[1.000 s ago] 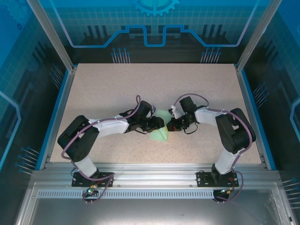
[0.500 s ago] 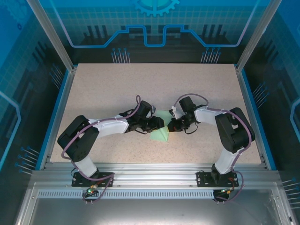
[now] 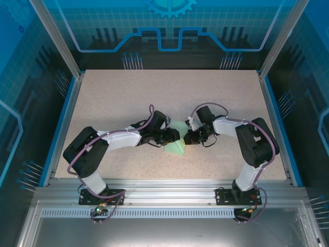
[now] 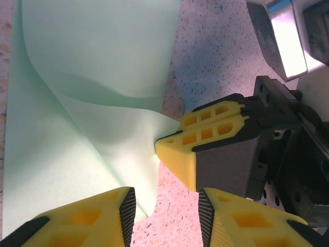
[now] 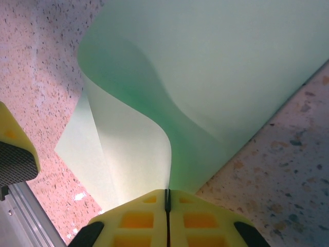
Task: Fold a paper plane with a square sheet of paper (pick it up from the middle)
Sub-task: Fold the triangle a second time at the center of the table.
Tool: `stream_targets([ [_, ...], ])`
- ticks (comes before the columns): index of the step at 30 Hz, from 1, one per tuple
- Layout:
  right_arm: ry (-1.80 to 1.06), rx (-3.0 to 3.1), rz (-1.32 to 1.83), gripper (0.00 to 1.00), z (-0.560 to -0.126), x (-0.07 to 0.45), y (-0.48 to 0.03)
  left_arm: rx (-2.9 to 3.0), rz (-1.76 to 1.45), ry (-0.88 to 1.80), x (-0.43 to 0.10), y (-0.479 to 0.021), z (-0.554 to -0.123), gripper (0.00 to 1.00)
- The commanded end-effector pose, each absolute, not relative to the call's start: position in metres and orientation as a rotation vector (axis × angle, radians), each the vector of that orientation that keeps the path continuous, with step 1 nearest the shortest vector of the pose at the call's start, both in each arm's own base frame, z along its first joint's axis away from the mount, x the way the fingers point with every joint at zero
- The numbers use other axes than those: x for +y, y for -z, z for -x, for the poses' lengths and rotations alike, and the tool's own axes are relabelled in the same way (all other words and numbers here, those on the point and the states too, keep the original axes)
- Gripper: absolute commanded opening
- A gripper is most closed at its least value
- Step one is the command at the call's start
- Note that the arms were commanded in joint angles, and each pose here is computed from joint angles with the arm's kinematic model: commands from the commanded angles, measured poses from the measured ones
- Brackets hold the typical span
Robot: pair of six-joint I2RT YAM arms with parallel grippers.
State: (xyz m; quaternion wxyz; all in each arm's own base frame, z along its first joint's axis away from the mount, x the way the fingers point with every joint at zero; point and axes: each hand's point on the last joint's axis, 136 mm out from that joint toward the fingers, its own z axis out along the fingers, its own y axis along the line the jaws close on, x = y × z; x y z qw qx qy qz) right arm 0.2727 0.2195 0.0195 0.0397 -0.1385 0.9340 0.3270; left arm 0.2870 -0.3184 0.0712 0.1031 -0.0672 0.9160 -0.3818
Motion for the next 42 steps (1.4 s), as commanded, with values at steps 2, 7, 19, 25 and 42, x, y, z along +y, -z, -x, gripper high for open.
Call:
stream_targets([
  [2,-1.034,2.868,0.443,0.06,-0.274,0.226,-0.017,2.717,0.203,1.116,-0.318,-0.069,-0.285,0.41],
  [7,-1.028,2.874,0.446,0.06,-0.274,0.226,-0.015,2.722,0.206,1.114,-0.318,-0.068,-0.286,0.39],
  [19,-1.047,2.865,0.454,0.07,-0.273,0.228,-0.017,2.723,0.248,1.145,-0.327,-0.069,-0.292,0.33],
  [25,-1.047,2.866,0.455,0.07,-0.272,0.227,-0.016,2.707,0.296,1.179,-0.334,-0.067,-0.302,0.31],
  [42,-1.046,2.868,0.457,0.07,-0.273,0.227,-0.015,2.667,0.345,1.234,-0.343,-0.059,-0.317,0.32],
])
